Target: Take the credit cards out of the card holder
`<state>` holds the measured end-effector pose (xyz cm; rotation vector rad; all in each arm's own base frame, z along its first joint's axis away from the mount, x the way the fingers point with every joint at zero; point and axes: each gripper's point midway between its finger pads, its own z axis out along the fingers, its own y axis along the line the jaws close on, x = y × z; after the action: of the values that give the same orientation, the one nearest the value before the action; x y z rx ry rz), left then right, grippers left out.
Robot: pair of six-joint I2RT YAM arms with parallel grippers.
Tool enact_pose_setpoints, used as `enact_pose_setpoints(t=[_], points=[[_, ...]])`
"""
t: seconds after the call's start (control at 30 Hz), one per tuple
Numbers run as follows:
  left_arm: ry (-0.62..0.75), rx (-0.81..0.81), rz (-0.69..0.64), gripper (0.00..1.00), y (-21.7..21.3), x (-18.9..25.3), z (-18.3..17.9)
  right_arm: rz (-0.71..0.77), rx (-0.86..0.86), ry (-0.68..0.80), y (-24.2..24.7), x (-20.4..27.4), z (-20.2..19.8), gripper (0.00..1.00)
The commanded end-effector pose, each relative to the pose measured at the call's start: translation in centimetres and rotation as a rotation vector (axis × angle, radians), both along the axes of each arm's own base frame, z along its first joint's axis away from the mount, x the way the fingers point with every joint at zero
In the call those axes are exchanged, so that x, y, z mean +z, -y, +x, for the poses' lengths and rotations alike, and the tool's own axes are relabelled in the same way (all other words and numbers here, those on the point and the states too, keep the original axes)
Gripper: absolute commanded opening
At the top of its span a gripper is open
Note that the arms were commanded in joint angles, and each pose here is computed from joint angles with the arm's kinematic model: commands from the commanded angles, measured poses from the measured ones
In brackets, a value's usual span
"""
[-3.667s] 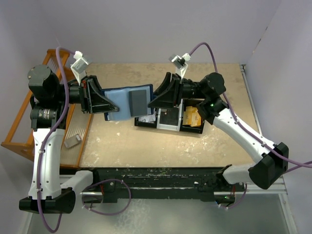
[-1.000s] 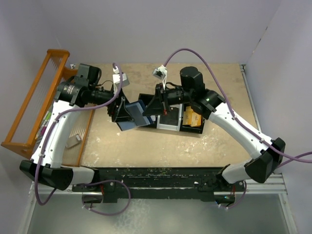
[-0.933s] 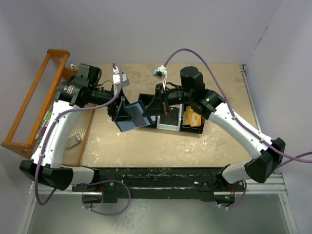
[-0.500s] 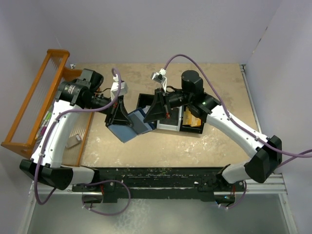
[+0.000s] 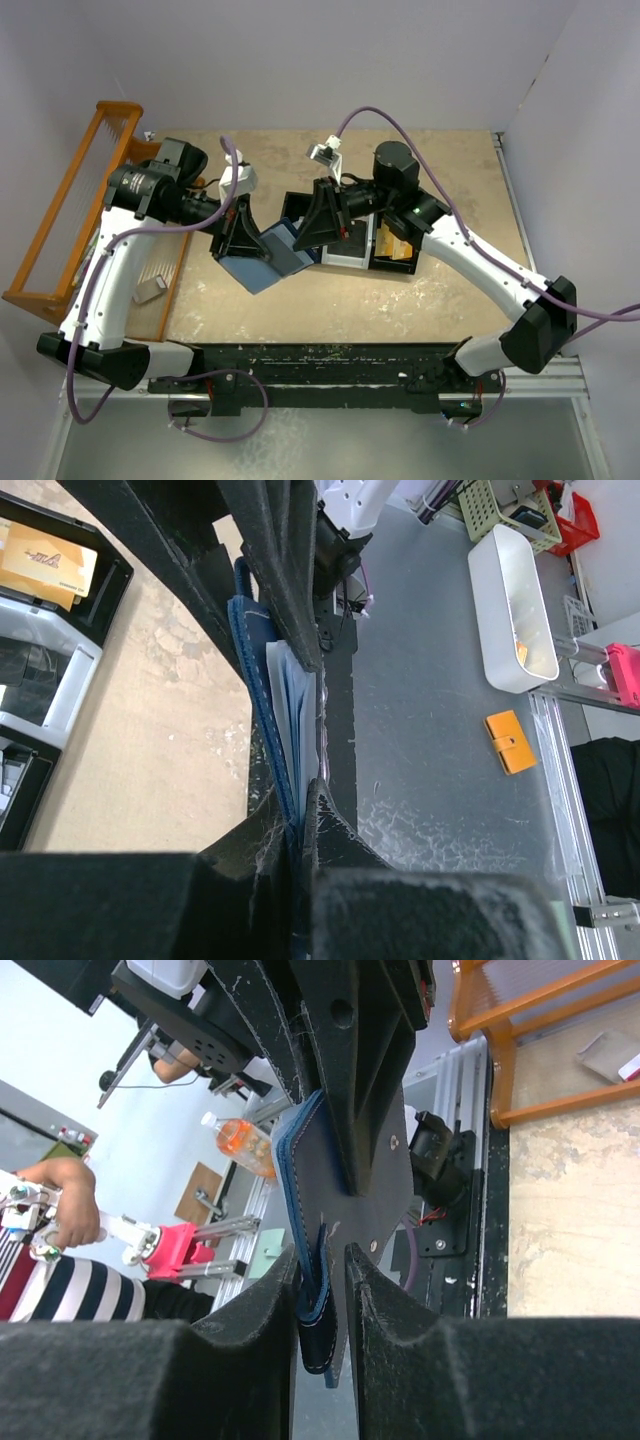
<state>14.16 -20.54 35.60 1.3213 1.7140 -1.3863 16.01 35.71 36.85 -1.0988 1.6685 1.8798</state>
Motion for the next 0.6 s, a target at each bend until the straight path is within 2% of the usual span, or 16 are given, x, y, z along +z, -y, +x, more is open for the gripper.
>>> enact_pose_setpoints(t=[0.0,0.13,0.33,0.43,0.57], points=[[0.051,-0.051,-0.116,0.0,0.5,3.2,-1.4,0.046,0.017,0.016,-0.5,0.9,0.1,0.23],[0.054,-0.053,-0.123,0.0,0.5,3.5,-1.6,-0.02,-0.053,0.025,-1.2,-0.4,1.9,0.22],[0.059,-0.053,-0.124,0.0,0.5,3.6,-1.6,0.008,-0.106,0.083,-1.7,0.6,2.5,0.32],[0.059,-0.054,-0.126,0.0,0.6,3.7,-1.6,0.018,-0.082,0.094,-1.7,0.6,1.7,0.38],[0.061,-0.058,-0.136,0.0,0.6,4.1,-1.8,0.021,0.002,0.055,-0.7,0.7,0.4,0.39]])
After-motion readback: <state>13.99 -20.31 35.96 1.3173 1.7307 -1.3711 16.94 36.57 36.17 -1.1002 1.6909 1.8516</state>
